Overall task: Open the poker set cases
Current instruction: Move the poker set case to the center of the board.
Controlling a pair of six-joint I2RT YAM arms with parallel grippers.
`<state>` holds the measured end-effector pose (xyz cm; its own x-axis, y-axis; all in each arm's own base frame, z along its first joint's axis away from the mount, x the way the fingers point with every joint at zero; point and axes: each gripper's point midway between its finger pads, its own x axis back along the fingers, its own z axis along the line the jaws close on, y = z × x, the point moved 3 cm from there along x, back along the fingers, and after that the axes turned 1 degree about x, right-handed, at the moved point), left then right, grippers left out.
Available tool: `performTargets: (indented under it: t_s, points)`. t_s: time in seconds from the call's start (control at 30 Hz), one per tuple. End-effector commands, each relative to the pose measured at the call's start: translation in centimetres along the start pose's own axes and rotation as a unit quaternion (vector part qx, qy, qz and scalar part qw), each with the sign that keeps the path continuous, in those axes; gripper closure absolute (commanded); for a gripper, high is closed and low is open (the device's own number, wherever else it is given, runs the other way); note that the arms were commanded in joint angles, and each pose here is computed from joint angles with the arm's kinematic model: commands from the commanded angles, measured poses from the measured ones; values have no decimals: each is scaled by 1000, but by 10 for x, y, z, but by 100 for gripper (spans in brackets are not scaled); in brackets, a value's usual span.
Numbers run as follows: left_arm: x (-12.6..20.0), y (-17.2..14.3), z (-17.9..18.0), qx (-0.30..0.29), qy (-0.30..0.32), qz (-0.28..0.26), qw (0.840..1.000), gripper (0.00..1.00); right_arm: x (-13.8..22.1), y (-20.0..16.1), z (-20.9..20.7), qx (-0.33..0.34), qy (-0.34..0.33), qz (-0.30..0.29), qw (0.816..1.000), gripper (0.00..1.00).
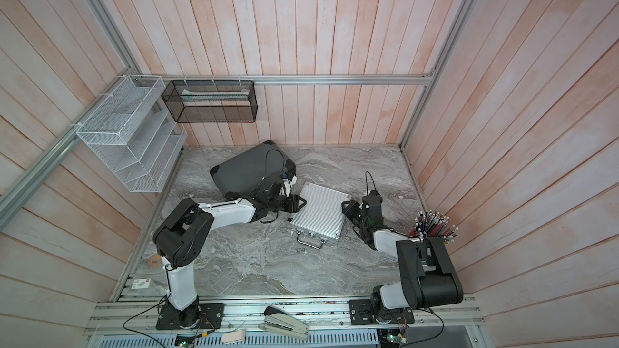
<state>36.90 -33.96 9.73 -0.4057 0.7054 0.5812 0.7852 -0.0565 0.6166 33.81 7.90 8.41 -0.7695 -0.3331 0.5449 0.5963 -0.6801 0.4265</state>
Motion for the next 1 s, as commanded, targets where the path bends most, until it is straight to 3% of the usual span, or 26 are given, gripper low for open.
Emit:
performTargets:
  t_s: [0.0, 0.5, 0.77, 0.97]
  points:
    - [-17, -9, -41, 16, -74, 16, 997, 48, -6, -7, 13, 8, 39, 41, 998, 58]
    - [-48, 13, -39, 81, -72, -15, 994, 47, -26, 20, 13, -3, 51, 29, 998, 56]
    - [-66, 30, -39, 79, -65, -24, 994, 44, -37, 31, 11, -6, 52, 24, 998, 54]
    - [-60, 42, -29, 76, -41, -47, 995, 37, -35, 41, 1, -10, 44, 13, 999, 42]
